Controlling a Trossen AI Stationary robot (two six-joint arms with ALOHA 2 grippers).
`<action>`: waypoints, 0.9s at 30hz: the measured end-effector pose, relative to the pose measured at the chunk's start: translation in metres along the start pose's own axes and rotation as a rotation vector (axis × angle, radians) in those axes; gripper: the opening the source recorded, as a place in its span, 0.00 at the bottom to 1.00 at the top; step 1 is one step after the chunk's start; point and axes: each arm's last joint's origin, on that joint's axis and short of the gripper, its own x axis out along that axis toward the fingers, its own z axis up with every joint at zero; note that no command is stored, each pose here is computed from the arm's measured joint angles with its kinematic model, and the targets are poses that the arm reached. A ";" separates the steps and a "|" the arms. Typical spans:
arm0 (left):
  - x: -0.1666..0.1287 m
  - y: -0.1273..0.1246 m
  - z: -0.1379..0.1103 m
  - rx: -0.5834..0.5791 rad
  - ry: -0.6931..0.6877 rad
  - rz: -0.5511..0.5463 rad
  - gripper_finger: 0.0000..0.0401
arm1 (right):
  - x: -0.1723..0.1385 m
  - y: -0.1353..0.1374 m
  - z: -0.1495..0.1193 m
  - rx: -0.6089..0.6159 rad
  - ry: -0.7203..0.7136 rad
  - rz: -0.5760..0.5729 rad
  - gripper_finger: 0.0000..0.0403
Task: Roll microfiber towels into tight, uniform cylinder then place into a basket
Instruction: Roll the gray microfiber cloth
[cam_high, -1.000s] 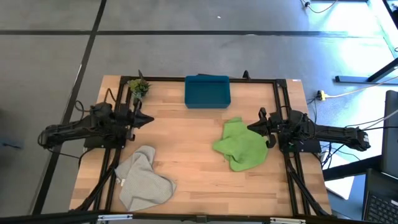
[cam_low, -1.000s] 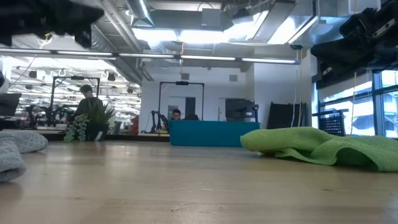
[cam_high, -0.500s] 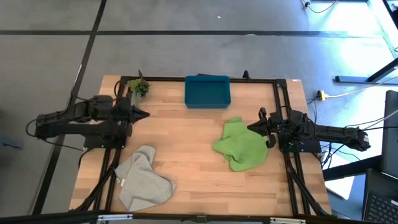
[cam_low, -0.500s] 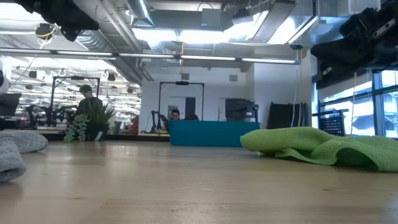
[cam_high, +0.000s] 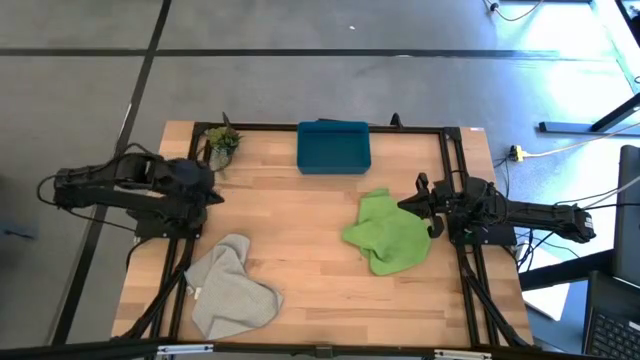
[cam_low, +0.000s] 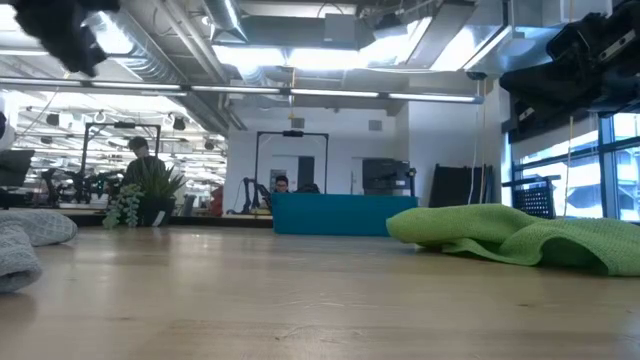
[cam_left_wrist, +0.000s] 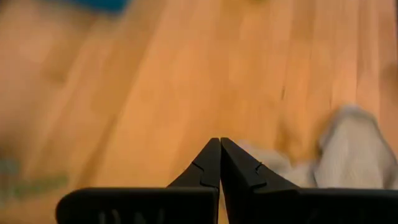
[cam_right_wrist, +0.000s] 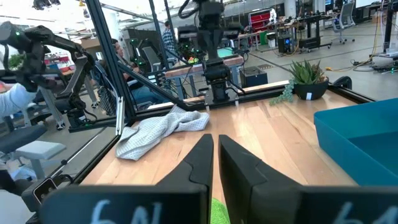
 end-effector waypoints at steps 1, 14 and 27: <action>0.001 0.000 -0.003 -0.023 0.054 -0.007 0.00 | 0.000 0.000 0.000 0.000 0.000 0.000 0.07; 0.008 -0.008 -0.016 -0.240 0.413 -0.119 0.00 | 0.000 0.000 0.000 0.000 0.000 0.000 0.07; 0.008 -0.009 -0.016 -0.357 0.425 -0.101 0.13 | 0.000 0.000 0.000 0.000 0.000 0.000 0.07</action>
